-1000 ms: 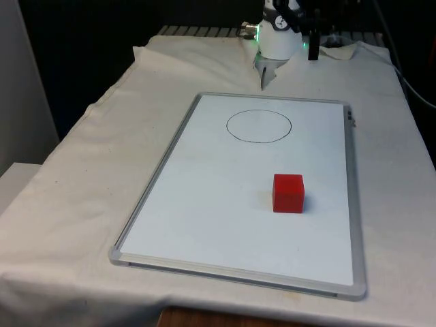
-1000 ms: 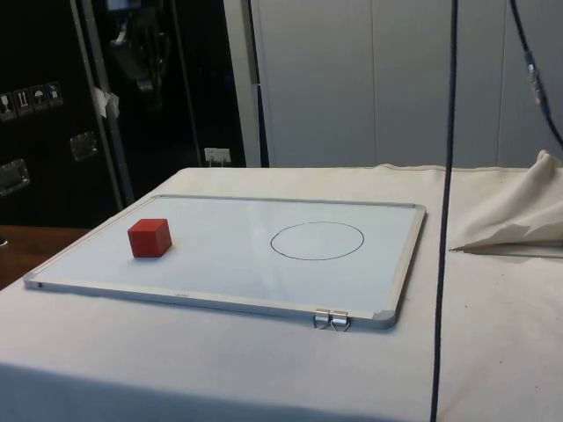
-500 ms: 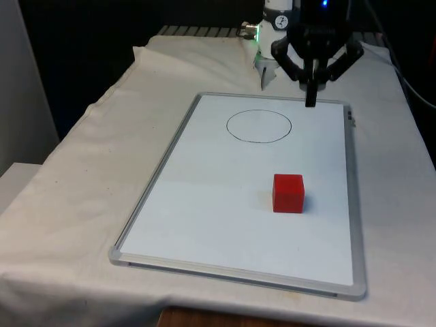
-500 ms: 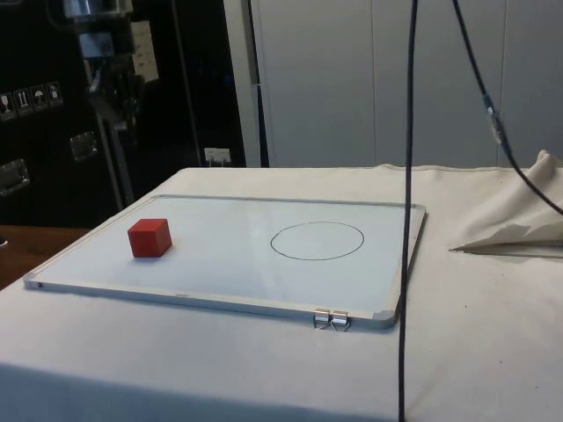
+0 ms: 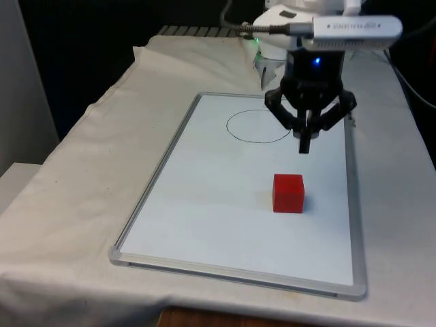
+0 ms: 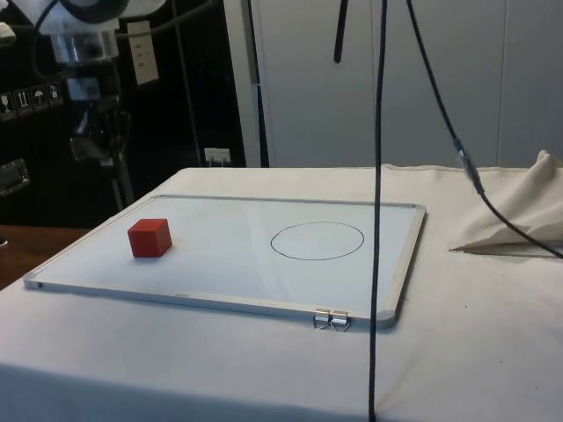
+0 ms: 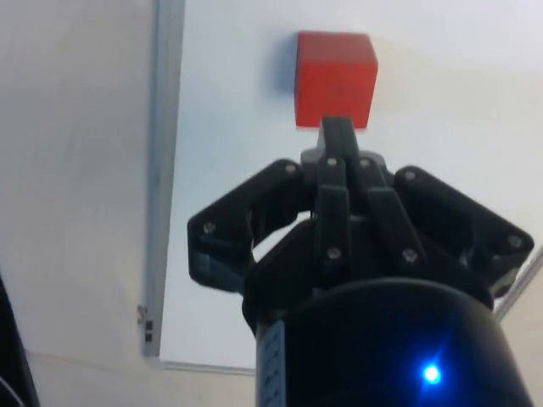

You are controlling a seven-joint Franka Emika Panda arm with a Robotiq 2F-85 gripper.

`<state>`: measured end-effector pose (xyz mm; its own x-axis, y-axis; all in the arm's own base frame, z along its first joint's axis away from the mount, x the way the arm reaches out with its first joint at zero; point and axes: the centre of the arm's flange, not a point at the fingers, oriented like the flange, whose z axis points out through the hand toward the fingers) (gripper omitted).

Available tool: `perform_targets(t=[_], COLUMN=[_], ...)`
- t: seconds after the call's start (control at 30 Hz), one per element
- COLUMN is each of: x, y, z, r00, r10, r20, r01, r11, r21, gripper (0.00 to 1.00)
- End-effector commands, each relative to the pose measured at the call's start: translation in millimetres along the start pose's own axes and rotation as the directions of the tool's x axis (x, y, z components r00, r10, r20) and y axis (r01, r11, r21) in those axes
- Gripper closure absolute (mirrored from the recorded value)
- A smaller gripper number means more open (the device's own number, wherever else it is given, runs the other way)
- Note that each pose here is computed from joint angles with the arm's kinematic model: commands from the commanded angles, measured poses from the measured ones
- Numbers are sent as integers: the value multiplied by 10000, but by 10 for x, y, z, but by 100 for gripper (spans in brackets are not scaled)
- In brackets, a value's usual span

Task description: Push the cube into the marked area.

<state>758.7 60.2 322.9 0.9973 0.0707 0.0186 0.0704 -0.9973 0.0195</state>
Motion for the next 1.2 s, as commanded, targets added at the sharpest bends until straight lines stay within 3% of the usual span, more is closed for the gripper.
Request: perform_targets(t=[0.0, 0.33, 0.7, 0.93, 1.17], x=[48, 216, 247, 183, 113], y=[17, 35, 21, -34, -83], z=[83, 486, 854, 1030, 1136], r00=[10000, 10000, 9998, 9991, 9966], r10=[6, -10, -174, -261, -317], r20=[11, -99, 1, 320, 758], r01=[-6, 11, 174, 259, 316], r11=[10000, 10000, 9998, 9997, 9995], r21=[26, 39, 50, 53, 25], gripper=[100, 100, 100, 100, 100])
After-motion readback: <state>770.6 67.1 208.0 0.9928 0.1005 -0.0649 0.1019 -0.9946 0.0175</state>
